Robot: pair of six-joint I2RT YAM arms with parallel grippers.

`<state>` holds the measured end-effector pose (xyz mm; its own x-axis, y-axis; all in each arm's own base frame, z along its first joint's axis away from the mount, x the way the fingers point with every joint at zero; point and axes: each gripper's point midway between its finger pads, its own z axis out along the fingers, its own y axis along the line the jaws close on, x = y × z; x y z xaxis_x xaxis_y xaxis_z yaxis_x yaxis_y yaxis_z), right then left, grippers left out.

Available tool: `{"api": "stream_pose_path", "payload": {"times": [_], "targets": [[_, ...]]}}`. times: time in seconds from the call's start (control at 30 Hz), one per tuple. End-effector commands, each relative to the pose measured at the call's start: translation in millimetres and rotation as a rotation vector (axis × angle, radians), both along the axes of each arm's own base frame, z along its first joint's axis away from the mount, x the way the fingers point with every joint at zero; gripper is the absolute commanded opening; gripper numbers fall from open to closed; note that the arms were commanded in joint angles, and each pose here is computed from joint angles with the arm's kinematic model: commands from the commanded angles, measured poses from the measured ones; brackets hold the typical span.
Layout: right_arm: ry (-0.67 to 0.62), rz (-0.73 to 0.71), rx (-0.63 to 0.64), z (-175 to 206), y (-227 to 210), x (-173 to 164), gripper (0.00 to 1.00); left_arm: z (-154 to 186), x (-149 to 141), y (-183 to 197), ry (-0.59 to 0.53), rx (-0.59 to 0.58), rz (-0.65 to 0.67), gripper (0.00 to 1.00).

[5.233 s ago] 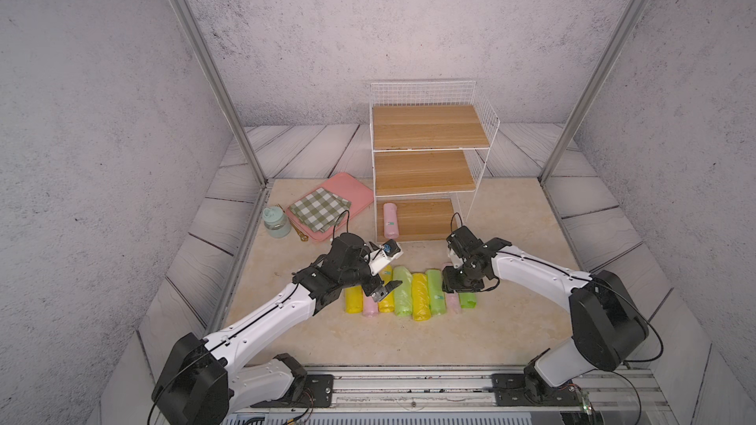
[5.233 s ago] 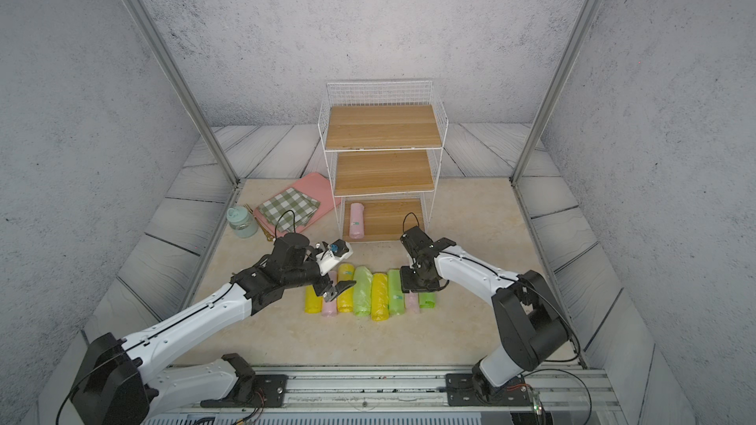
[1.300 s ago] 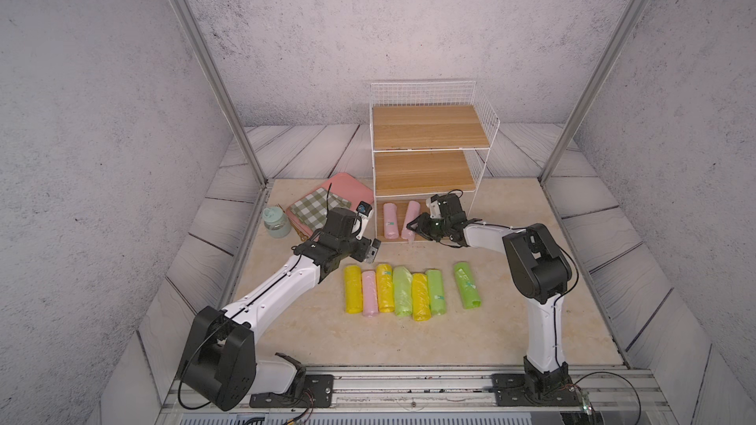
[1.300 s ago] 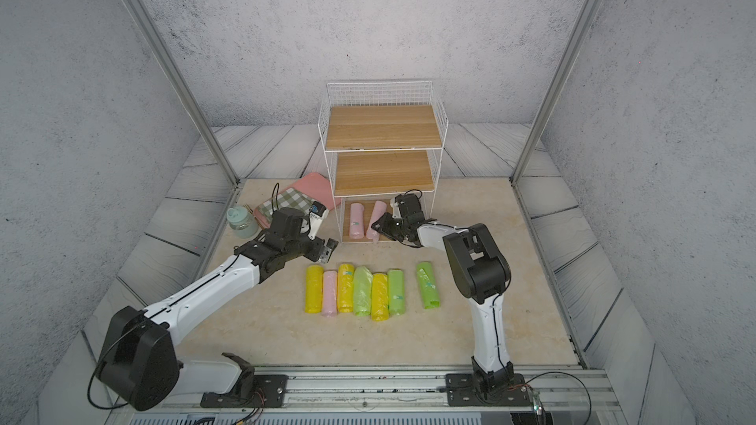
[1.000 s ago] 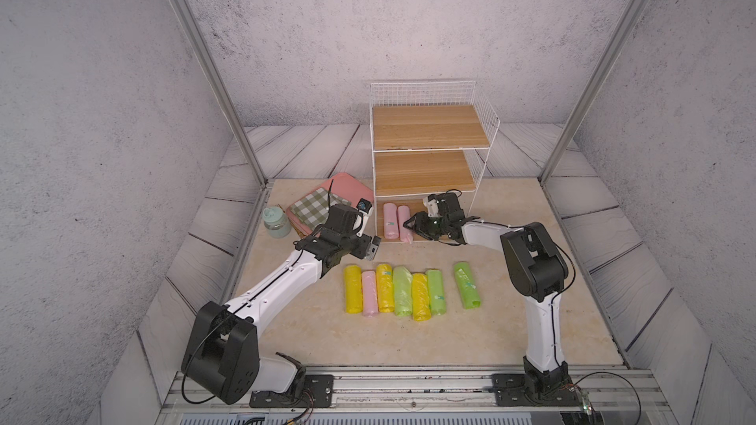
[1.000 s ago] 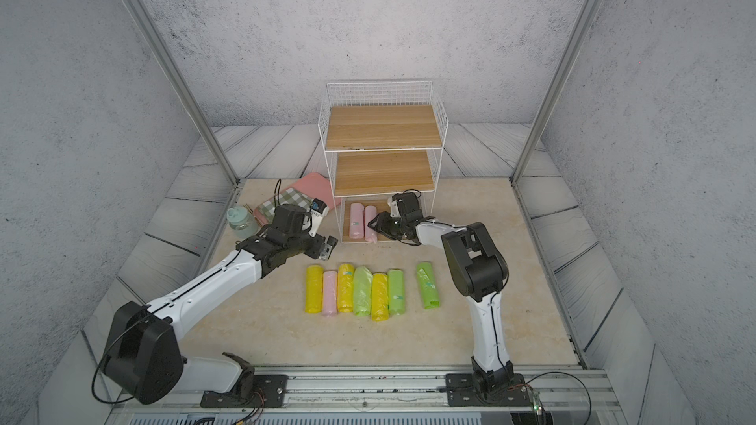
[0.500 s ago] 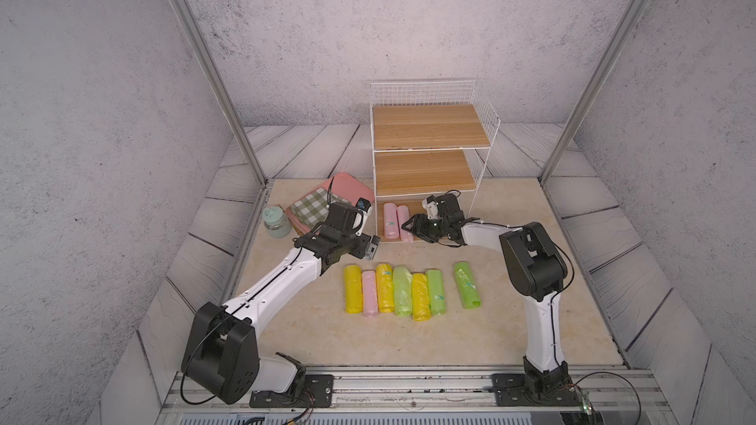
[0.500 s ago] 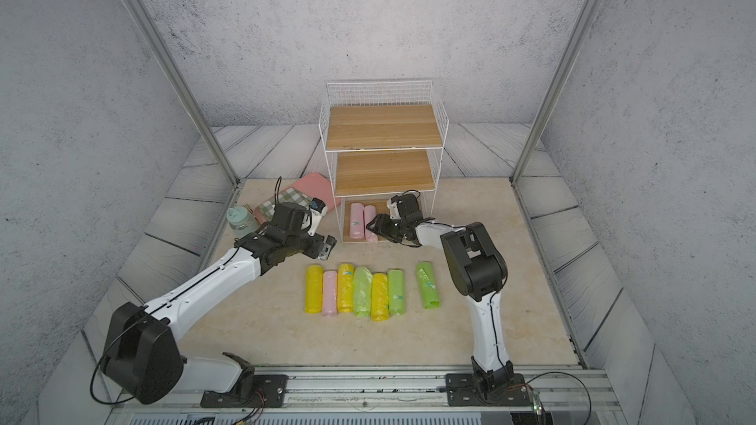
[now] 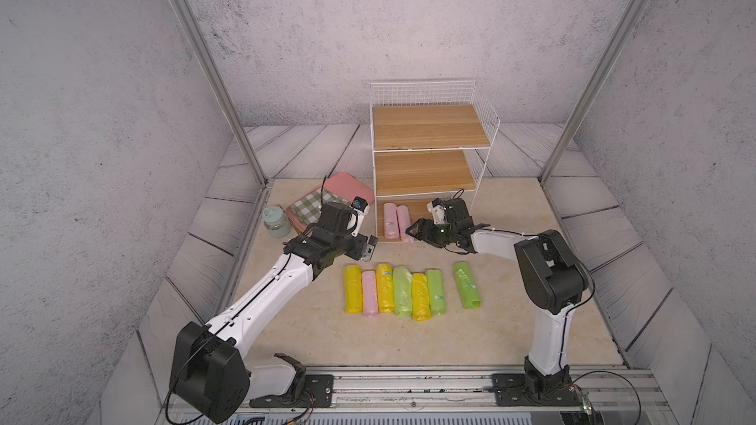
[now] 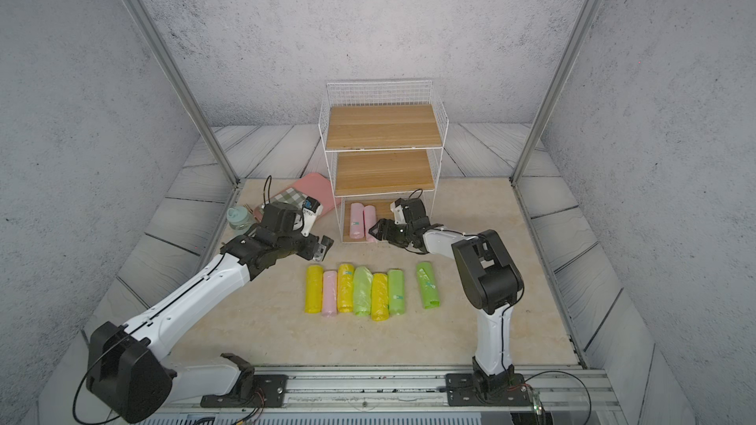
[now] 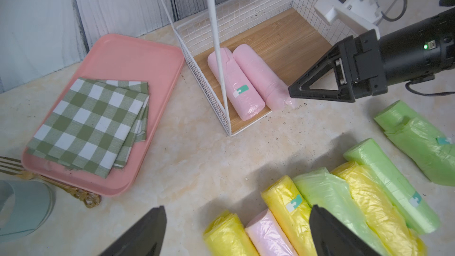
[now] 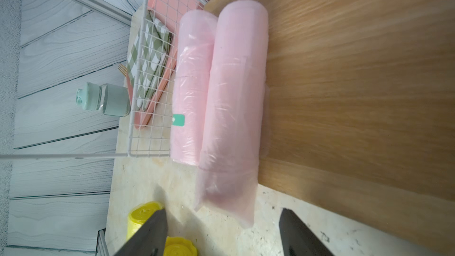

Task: Sort the rolls of trash bags by color and place them on the shelf
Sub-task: Place the roll of trash bags on the shelf, then pick up the roll of trash bags from the center of the board.

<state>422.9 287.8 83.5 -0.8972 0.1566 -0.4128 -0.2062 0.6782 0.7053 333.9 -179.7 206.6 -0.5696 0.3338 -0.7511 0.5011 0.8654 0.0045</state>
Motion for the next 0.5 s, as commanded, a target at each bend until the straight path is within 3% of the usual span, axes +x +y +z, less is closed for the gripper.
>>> {"api": "stream_pose_path", "payload": {"times": [0.0,0.47], "targets": [[-0.096,0.007,0.011,31.6,-2.7,-5.0,0.76,16.9,-5.8,1.2,-0.016,-0.019,-0.012,0.97],[-0.121,0.069,0.013,49.9,-5.7,-52.0,0.76,16.8,-36.3,4.4,0.061,-0.015,-0.038,0.97]]}}
